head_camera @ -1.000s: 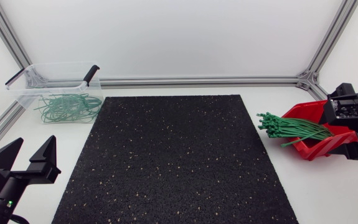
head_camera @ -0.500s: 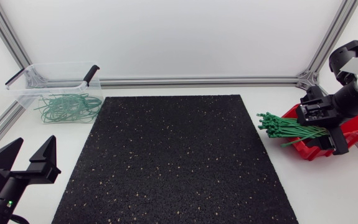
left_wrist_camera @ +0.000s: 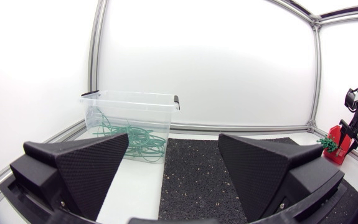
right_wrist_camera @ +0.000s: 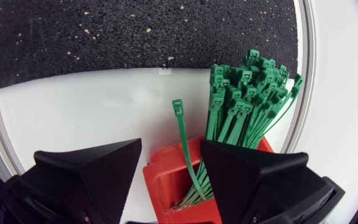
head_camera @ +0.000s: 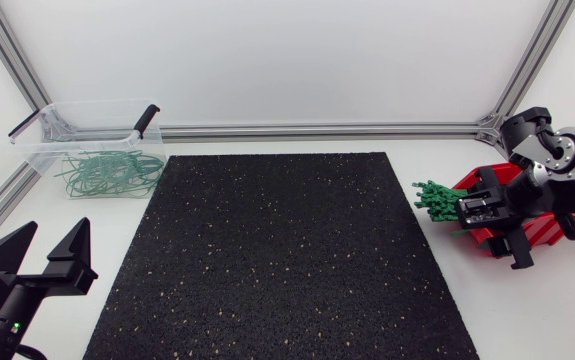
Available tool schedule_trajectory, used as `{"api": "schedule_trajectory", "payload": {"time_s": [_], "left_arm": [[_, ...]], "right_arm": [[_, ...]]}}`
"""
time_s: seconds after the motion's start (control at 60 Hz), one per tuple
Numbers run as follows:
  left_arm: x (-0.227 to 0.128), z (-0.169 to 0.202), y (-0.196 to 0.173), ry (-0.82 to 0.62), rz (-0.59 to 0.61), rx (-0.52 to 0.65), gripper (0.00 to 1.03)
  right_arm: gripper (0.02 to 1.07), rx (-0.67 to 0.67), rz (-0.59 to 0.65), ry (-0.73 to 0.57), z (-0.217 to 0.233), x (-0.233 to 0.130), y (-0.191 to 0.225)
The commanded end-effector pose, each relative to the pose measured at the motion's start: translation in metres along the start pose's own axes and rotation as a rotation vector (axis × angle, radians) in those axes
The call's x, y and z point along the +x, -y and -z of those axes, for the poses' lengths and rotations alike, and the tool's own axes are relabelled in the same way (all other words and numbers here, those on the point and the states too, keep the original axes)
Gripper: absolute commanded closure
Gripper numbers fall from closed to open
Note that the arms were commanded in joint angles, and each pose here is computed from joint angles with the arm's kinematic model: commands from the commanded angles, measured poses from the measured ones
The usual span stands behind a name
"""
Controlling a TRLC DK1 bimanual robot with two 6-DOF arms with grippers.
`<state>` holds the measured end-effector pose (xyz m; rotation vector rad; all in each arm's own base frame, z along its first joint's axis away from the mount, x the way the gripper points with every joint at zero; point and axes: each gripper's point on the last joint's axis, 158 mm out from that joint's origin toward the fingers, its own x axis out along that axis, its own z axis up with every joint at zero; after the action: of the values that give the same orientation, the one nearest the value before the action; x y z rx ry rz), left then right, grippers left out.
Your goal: Take a green cable tie from the red box, thread the tail through the head to close it, then place it in the transparent bin on the left.
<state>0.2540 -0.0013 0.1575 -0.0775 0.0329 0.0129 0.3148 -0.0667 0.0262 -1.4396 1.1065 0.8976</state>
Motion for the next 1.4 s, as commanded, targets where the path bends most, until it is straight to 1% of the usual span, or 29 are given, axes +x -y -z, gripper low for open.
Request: {"api": "schedule_trajectory", "payload": {"time_s": [0.0,0.05,0.15,0.2,0.217,0.283,0.383,0.7,0.75,0.9,1.05,1.1,1.383], "left_arm": [[0.002,0.024,-0.002,-0.055,-0.008,-0.007,0.03],[0.002,0.024,-0.002,-0.058,-0.007,-0.007,0.03],[0.002,0.025,-0.003,-0.06,-0.01,-0.007,0.03],[0.002,0.025,-0.002,-0.06,-0.009,-0.007,0.03],[0.002,0.025,-0.002,-0.061,-0.009,-0.007,0.03],[0.002,0.025,-0.002,-0.063,-0.009,-0.006,0.03],[0.002,0.026,-0.003,-0.064,-0.012,-0.007,0.03],[0.002,0.026,-0.004,-0.065,-0.015,-0.007,0.03],[0.002,0.026,-0.004,-0.066,-0.014,-0.007,0.03],[0.002,0.026,-0.004,-0.066,-0.014,-0.007,0.03],[0.002,0.026,-0.004,-0.066,-0.014,-0.007,0.03],[0.002,0.026,-0.004,-0.065,-0.015,-0.007,0.03],[0.002,0.026,-0.004,-0.067,-0.015,-0.007,0.03]], "right_arm": [[0.45,-0.029,-0.027,-0.009,-0.002,0.014,-0.012],[0.48,-0.034,-0.008,-0.013,-0.002,0.016,-0.01],[0.48,-0.035,-0.003,-0.015,-0.003,0.018,-0.012],[0.49,-0.035,0.019,-0.019,-0.003,0.02,-0.009],[0.51,-0.034,0.026,-0.024,-0.003,0.021,-0.008],[0.65,-0.039,0.049,-0.039,-0.002,0.025,-0.006],[0.82,-0.039,0.074,-0.042,-0.003,0.026,-0.004],[0.84,-0.049,0.147,-0.073,0.003,0.018,0.005],[0.87,-0.057,0.153,-0.08,0.004,0.017,0.005],[0.89,-0.063,0.165,-0.098,0.008,0.016,0.004],[0.94,-0.066,0.179,-0.102,0.007,0.015,0.004],[0.94,-0.066,0.185,-0.105,0.007,0.014,0.004],[0.94,-0.062,0.266,-0.111,0.007,-0.012,0.014]]}}
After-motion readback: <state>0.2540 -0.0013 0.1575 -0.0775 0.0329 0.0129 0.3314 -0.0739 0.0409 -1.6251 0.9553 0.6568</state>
